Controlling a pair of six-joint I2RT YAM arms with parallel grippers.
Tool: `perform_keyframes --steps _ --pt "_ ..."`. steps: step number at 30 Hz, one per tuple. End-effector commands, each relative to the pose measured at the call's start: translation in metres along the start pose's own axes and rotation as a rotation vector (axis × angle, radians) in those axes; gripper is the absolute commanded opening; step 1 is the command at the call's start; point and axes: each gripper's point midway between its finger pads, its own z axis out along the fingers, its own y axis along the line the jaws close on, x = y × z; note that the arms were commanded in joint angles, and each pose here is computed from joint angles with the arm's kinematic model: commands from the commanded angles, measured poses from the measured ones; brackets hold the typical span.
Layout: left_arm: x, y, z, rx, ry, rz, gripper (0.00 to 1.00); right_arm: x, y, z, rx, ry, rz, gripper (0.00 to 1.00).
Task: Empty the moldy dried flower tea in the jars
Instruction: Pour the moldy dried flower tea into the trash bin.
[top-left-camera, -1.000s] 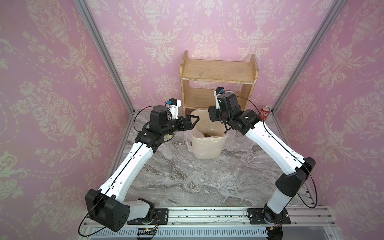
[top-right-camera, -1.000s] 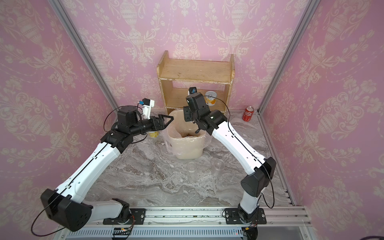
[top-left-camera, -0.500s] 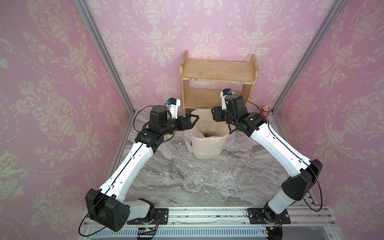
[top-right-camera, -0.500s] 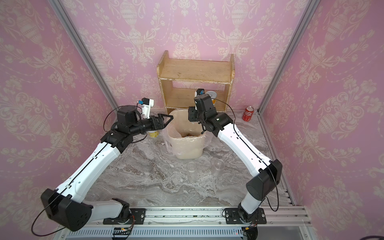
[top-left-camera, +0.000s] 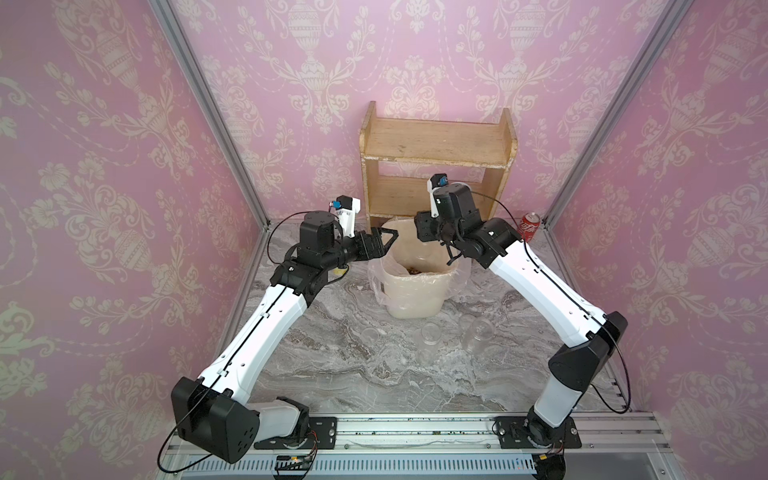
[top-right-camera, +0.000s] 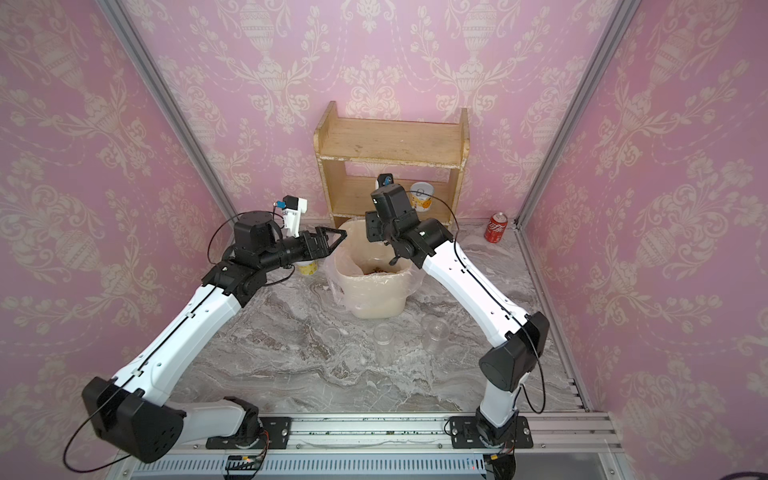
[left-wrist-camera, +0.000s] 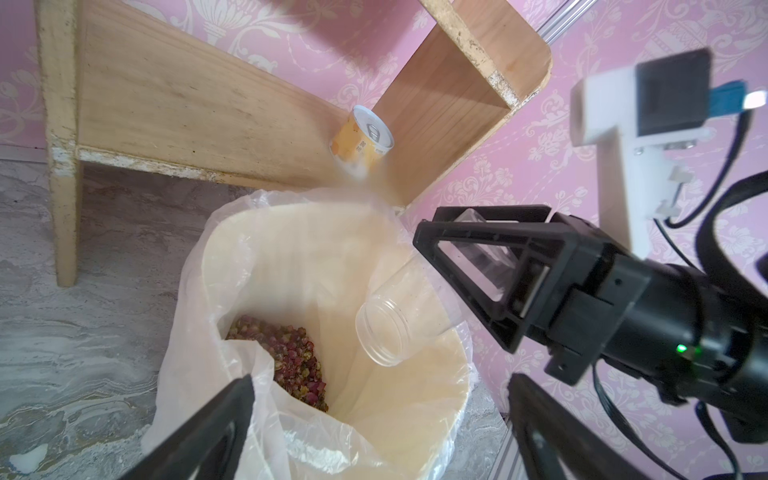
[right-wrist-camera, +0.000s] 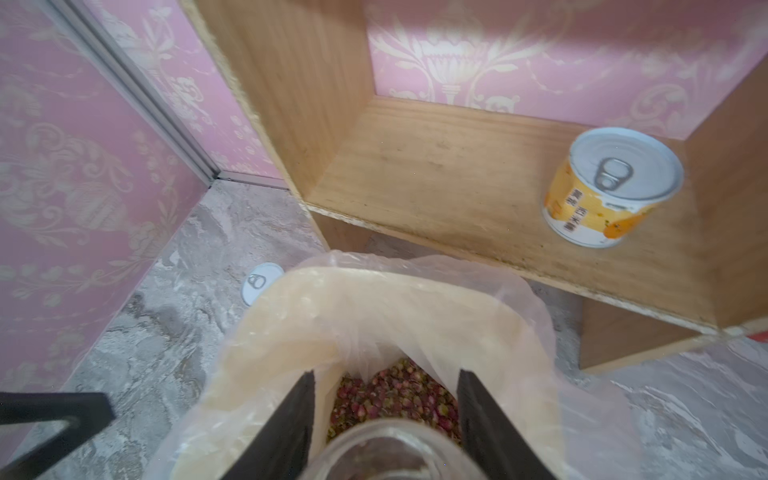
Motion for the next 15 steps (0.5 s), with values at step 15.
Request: perform_keyframes --steps 15 --pt "-0.005 -0.003 -0.005 0.020 -0.026 -0.018 0.98 -0.002 -0.009 -0.016 0.036 -0.087 -0.058 0.39"
